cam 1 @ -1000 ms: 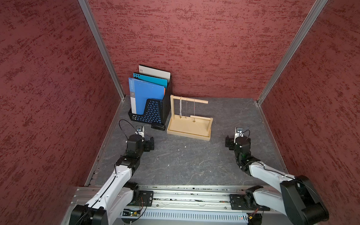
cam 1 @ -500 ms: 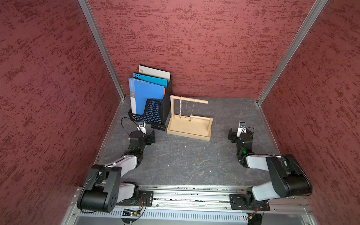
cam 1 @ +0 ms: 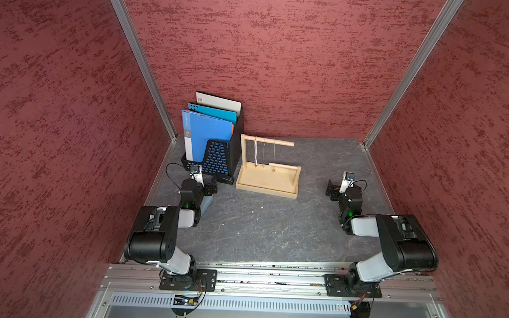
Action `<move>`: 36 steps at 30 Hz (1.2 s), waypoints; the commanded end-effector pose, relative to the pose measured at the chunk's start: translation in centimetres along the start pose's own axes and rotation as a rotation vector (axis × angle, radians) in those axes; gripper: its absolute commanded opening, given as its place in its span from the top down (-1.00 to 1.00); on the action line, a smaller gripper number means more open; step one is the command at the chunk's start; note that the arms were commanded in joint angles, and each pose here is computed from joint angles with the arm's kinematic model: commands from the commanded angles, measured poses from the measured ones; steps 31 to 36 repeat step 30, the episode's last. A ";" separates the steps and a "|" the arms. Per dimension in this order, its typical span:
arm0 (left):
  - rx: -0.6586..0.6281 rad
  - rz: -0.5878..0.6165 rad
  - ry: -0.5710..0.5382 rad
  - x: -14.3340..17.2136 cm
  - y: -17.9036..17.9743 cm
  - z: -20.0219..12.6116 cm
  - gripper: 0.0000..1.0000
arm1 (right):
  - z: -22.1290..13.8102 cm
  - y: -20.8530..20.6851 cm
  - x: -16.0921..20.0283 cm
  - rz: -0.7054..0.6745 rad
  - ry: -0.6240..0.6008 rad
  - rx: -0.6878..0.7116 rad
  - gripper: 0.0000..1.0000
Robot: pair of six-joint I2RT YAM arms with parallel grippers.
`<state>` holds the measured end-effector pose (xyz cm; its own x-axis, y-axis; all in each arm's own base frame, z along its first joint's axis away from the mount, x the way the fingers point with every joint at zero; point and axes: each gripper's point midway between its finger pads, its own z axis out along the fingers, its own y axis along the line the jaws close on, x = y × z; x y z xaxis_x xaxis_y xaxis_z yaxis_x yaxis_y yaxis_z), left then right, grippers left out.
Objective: Hang the necklace on the jewelry display stand
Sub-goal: Reset both arms
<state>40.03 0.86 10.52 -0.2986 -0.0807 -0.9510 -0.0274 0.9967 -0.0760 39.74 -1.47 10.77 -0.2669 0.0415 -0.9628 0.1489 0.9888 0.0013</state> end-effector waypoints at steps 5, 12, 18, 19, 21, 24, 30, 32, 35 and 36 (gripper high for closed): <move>0.025 -0.005 -0.041 -0.9 -0.4 -0.1 -0.99 | 0.0 0.2 -1.1 0.020 -0.040 -0.018 -0.97; 0.025 -0.005 -0.041 -0.9 -0.4 -0.1 -0.99 | 0.1 0.2 -1.1 0.020 -0.040 -0.017 -0.97; 0.025 -0.006 -0.040 -0.9 -0.4 -0.1 -0.99 | 0.1 0.3 -1.1 0.020 -0.041 -0.018 -0.97; 0.025 -0.005 -0.041 -1.0 -0.4 -0.1 -0.99 | 0.1 0.2 -1.2 0.020 -0.040 -0.017 -0.98; 0.025 -0.006 -0.041 -0.9 -0.4 -0.1 -0.99 | 0.1 0.3 -1.2 0.020 -0.041 -0.018 -0.97; 0.024 -0.005 -0.040 -0.9 -0.4 -0.1 -0.99 | 0.2 0.3 -1.2 0.018 -0.038 -0.018 -0.97; 0.024 -0.005 -0.041 -0.9 -0.4 -0.1 -0.99 | 0.1 0.2 -1.1 0.020 -0.038 -0.018 -0.97; 0.024 -0.005 -0.041 -0.9 -0.4 -0.1 -0.99 | 0.1 0.2 -1.1 0.020 -0.038 -0.018 -0.97; 0.024 -0.005 -0.041 -0.9 -0.4 -0.1 -0.99 | 0.1 0.2 -1.1 0.020 -0.038 -0.018 -0.97; 0.024 -0.005 -0.041 -0.9 -0.4 -0.1 -0.99 | 0.1 0.2 -1.1 0.020 -0.038 -0.018 -0.97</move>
